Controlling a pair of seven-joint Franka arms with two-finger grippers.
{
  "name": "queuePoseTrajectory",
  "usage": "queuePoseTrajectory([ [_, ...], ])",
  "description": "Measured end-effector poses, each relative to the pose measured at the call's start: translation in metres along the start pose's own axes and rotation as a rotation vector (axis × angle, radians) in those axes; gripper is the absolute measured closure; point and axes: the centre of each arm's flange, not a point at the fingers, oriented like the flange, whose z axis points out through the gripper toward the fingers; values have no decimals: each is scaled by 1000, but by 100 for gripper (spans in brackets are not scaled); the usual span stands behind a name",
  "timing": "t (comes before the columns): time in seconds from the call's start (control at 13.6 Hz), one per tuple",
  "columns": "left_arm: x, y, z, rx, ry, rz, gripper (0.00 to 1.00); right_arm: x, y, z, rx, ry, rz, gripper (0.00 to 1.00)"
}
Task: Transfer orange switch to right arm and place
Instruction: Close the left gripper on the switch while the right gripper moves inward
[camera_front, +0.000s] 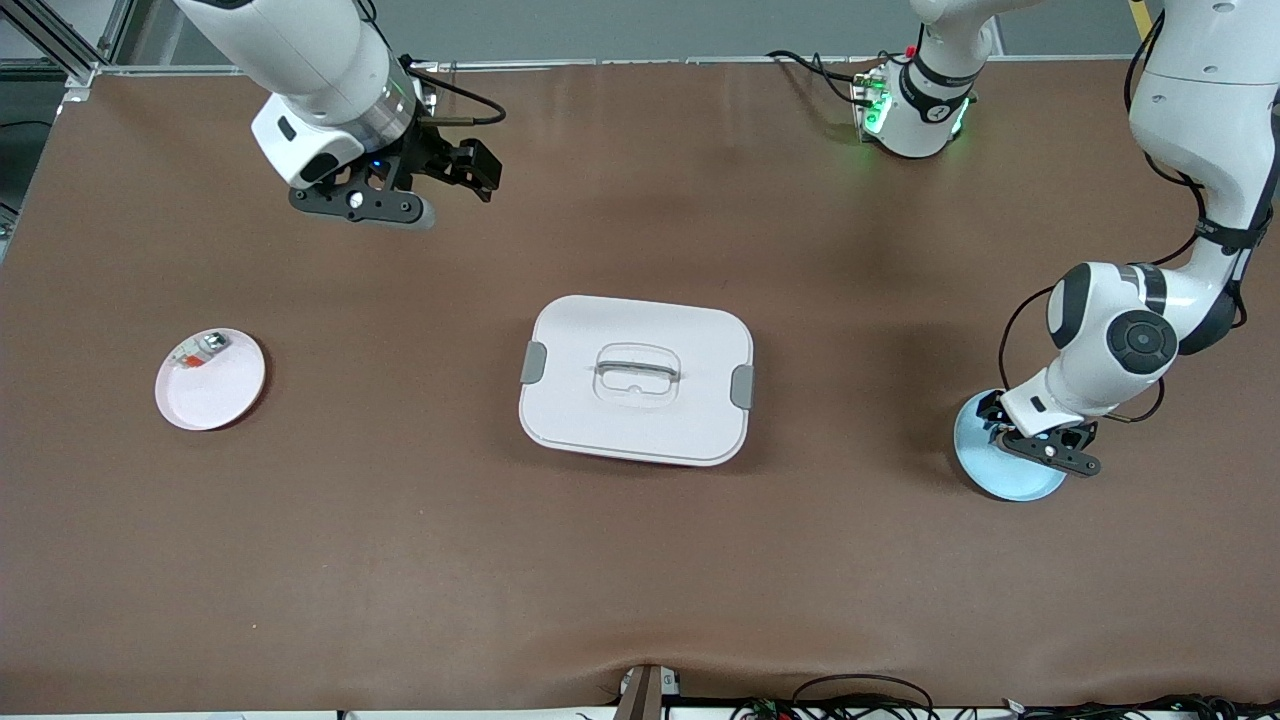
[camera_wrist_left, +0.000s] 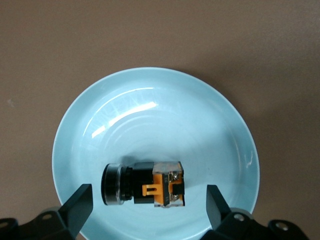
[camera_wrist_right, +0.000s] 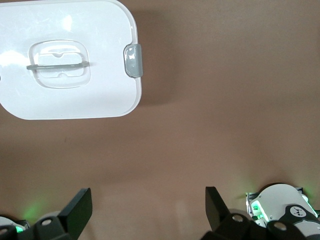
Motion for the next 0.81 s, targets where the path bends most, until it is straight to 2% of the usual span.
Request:
queuePoseTrajectory([
  [0.59, -4, -3, 17, 8, 13, 22, 0, -30, -52, 14, 50, 61, 39, 0],
  [0.81, -6, -4, 18, 7, 11, 18, 26, -40, -68, 17, 68, 78, 39, 0],
])
